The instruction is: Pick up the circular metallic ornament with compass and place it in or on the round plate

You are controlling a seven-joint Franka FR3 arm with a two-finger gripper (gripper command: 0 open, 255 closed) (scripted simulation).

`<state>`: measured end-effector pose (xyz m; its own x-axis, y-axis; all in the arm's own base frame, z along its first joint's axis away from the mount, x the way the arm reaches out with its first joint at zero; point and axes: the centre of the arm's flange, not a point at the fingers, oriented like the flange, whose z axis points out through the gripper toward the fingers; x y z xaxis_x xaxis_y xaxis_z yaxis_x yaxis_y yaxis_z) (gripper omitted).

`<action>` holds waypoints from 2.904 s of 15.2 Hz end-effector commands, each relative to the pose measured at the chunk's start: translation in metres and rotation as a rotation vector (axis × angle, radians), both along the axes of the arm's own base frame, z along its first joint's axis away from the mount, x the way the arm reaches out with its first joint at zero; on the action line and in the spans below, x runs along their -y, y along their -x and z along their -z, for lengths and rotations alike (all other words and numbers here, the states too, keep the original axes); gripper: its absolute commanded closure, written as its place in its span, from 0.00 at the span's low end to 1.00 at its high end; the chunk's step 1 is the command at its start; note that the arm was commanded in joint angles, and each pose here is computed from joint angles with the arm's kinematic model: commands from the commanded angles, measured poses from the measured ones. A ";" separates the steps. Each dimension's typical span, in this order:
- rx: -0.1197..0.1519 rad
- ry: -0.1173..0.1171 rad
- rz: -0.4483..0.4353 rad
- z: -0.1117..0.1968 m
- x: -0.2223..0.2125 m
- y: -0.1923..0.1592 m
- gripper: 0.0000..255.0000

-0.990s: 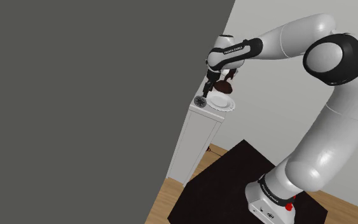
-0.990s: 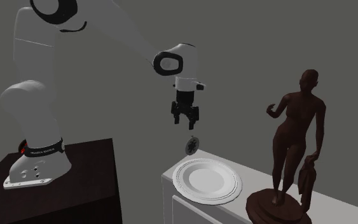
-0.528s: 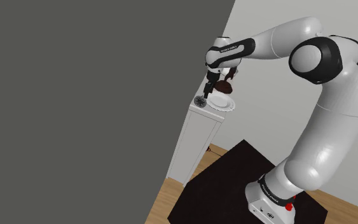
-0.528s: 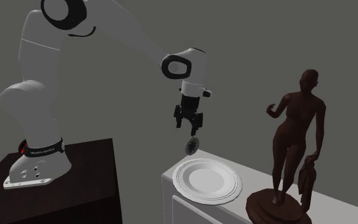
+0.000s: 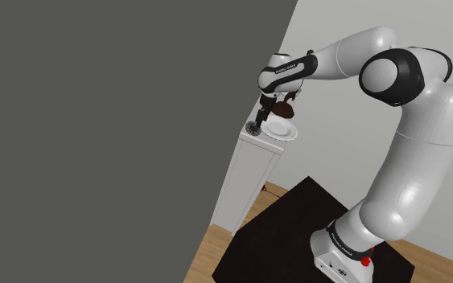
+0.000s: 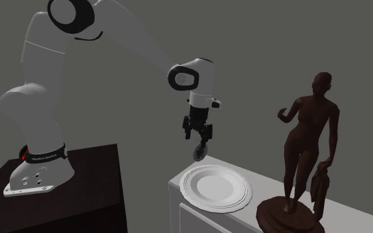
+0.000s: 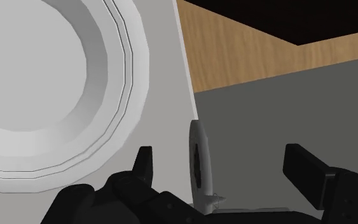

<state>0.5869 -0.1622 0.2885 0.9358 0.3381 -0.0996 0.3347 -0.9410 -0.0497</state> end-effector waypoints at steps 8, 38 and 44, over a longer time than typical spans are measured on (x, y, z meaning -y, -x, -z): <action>0.055 0.024 -0.022 0.020 -0.021 -0.014 1.00; 0.053 0.027 -0.023 -0.067 0.082 -0.001 1.00; 0.053 0.027 -0.023 -0.074 0.159 0.012 1.00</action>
<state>0.5784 -0.3073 0.3613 0.9327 0.3559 -0.0585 0.3562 -0.9344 -0.0061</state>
